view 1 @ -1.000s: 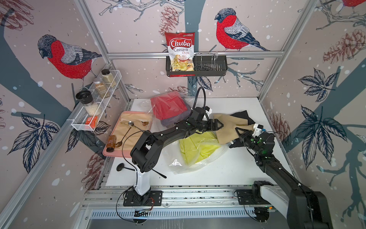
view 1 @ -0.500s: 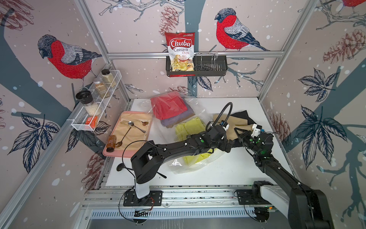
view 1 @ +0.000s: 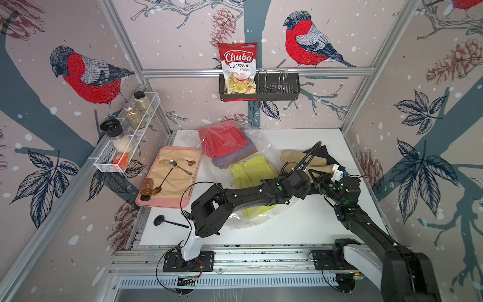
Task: Take the trousers out of the vacuum bag
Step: Place the trousers at the center of the board.
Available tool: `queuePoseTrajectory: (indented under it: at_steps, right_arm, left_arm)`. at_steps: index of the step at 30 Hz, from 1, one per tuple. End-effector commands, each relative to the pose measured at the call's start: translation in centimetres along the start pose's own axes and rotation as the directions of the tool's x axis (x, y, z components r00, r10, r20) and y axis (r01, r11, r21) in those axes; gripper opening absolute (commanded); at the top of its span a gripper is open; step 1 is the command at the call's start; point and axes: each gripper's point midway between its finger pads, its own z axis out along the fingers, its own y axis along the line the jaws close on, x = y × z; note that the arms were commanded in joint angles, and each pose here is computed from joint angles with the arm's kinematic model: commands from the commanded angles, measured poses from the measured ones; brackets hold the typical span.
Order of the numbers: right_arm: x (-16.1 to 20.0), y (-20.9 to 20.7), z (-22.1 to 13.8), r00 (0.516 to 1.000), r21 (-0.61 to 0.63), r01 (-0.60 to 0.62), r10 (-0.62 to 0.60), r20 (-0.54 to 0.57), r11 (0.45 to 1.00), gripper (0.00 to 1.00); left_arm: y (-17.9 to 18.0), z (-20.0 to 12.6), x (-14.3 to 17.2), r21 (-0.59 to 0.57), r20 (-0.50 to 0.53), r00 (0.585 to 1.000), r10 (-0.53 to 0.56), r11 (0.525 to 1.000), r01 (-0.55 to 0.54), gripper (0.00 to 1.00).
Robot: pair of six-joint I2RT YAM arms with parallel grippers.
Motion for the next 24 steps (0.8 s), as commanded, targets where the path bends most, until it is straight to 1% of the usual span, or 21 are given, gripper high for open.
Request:
queuePoseTrajectory:
  at_steps: [1, 6, 12, 14, 16, 17, 18, 19, 20, 21, 24]
  right_arm:
    - [0.3, 2.3, -0.1, 1.000, -0.097, 0.009, -0.011, -0.025, 0.995, 0.02]
    - [0.3, 2.5, -0.1, 1.000, -0.106, 0.005, -0.007, -0.023, 0.994, 0.02]
    - [0.2, 2.8, -0.1, 1.000, -0.117, -0.005, 0.002, -0.025, 0.993, 0.03]
    - [0.2, 2.9, -0.1, 1.000, -0.123, -0.007, 0.004, -0.029, 0.992, 0.03]
    - [0.4, 2.9, -0.2, 0.999, -0.121, -0.008, 0.004, -0.034, 0.993, 0.03]
    - [0.4, 2.8, -0.2, 0.999, -0.119, -0.008, 0.004, -0.033, 0.993, 0.03]
    - [0.4, 2.8, -0.3, 1.000, -0.117, -0.007, 0.003, -0.031, 0.993, 0.04]
    - [0.4, 2.7, -0.3, 1.000, -0.114, -0.007, 0.003, -0.031, 0.993, 0.04]
    - [0.5, 2.7, -0.4, 0.999, -0.113, -0.006, 0.003, -0.033, 0.994, 0.04]
    - [0.5, 2.7, -0.4, 0.999, -0.113, -0.004, 0.000, -0.034, 0.994, 0.05]
    - [0.6, 2.5, -0.5, 0.999, -0.104, -0.001, -0.003, -0.038, 0.995, 0.10]
  left_arm:
    - [0.8, 0.7, 0.6, -0.056, -0.025, 0.998, 0.056, 0.997, -0.057, 0.98]
    - [-0.3, 1.3, 1.5, -0.039, -0.047, 0.996, 0.081, 0.996, -0.083, 0.97]
    - [-0.6, 1.4, 2.4, -0.062, -0.059, 0.991, 0.120, 0.990, -0.124, 0.98]
    - [-0.2, 1.6, 2.7, -0.088, -0.062, 0.991, 0.121, 0.988, -0.127, 0.97]
    - [0.5, 1.7, 2.4, -0.134, -0.055, 0.992, 0.110, 0.984, -0.117, 0.94]
    - [0.7, 1.7, 2.3, -0.151, -0.049, 0.993, 0.111, 0.982, -0.117, 0.89]
    - [0.9, 1.6, 1.8, -0.161, -0.036, 0.993, 0.114, 0.980, -0.119, 0.81]
    - [1.0, 1.6, 1.5, -0.170, -0.030, 0.993, 0.115, 0.978, -0.119, 0.72]
    - [1.1, 1.7, 1.1, -0.177, -0.027, 0.993, 0.115, 0.977, -0.118, 0.60]
    - [1.3, 1.7, 0.7, -0.183, -0.025, 0.993, 0.115, 0.976, -0.117, 0.51]
    - [1.7, 1.4, -0.2, -0.204, -0.015, 0.992, 0.122, 0.971, -0.122, 0.33]
